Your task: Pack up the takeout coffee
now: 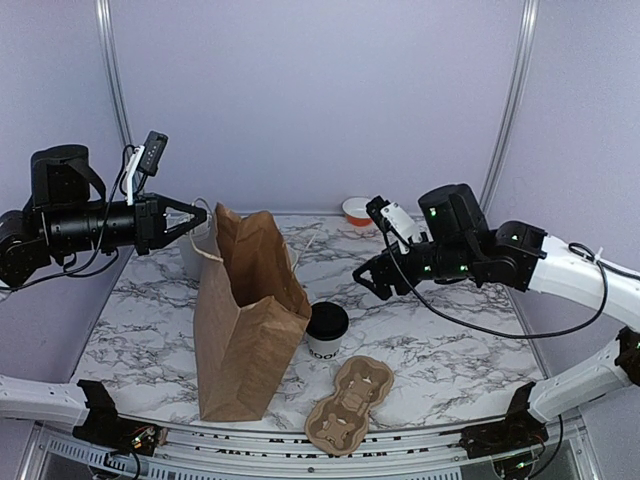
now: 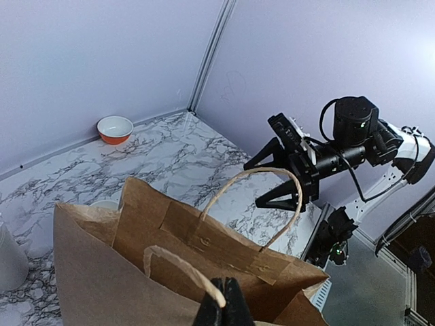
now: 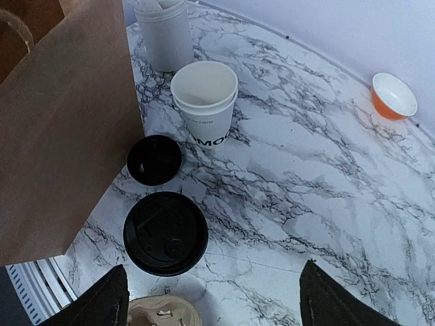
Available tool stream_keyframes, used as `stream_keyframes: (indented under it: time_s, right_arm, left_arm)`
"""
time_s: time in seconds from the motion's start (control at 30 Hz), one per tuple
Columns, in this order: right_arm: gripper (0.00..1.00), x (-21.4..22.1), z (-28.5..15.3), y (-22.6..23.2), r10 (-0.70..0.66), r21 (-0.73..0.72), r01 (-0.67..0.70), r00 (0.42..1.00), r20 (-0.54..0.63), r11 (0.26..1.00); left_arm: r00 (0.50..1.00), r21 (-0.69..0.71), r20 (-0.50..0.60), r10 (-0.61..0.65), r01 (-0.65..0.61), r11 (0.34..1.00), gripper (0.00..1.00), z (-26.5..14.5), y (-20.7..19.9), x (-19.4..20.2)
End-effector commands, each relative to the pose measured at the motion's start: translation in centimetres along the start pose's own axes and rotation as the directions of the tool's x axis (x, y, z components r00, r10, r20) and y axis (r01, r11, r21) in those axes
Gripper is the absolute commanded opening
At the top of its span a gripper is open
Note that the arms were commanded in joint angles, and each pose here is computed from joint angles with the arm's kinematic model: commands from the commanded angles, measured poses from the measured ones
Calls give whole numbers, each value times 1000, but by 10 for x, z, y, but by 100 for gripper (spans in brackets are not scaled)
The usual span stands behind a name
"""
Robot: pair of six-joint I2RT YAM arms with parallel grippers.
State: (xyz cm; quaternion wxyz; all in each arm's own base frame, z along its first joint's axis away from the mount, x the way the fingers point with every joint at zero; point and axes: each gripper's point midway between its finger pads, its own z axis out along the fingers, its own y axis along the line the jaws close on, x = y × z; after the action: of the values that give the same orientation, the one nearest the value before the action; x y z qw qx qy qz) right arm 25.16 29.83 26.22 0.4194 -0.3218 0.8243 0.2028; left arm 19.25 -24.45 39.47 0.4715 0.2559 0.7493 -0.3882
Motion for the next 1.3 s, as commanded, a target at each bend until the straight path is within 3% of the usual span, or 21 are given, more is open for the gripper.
stream_keyframes:
  time_s: [0.0, 0.23, 0.53, 0.67, 1.27]
  right_arm:
    - [83, 44, 2, 19, -41, -89, 28, 988, -147, 996]
    - [79, 119, 14, 54, -138, -160, 84, 922, -361, 984]
    - [77, 174, 14, 96, -218, -275, 93, 857, -468, 957]
    - [70, 182, 18, 104, -225, -287, 89, 843, -489, 954]
    - [61, 216, 44, 120, -238, -225, 130, 789, -566, 966]
  left_arm:
    - [998, -12, 53, 22, -21, 1000, 0, -6, 1, -12]
    - [996, -31, 81, 26, -23, 999, 0, -9, 4, -16]
    - [996, -40, 89, 7, -3, 999, 0, -13, 8, -8]
    - [996, -38, 93, 7, -3, 999, 0, -14, 7, -9]
    - [996, -34, 90, 24, -21, 999, 0, -10, 6, -11]
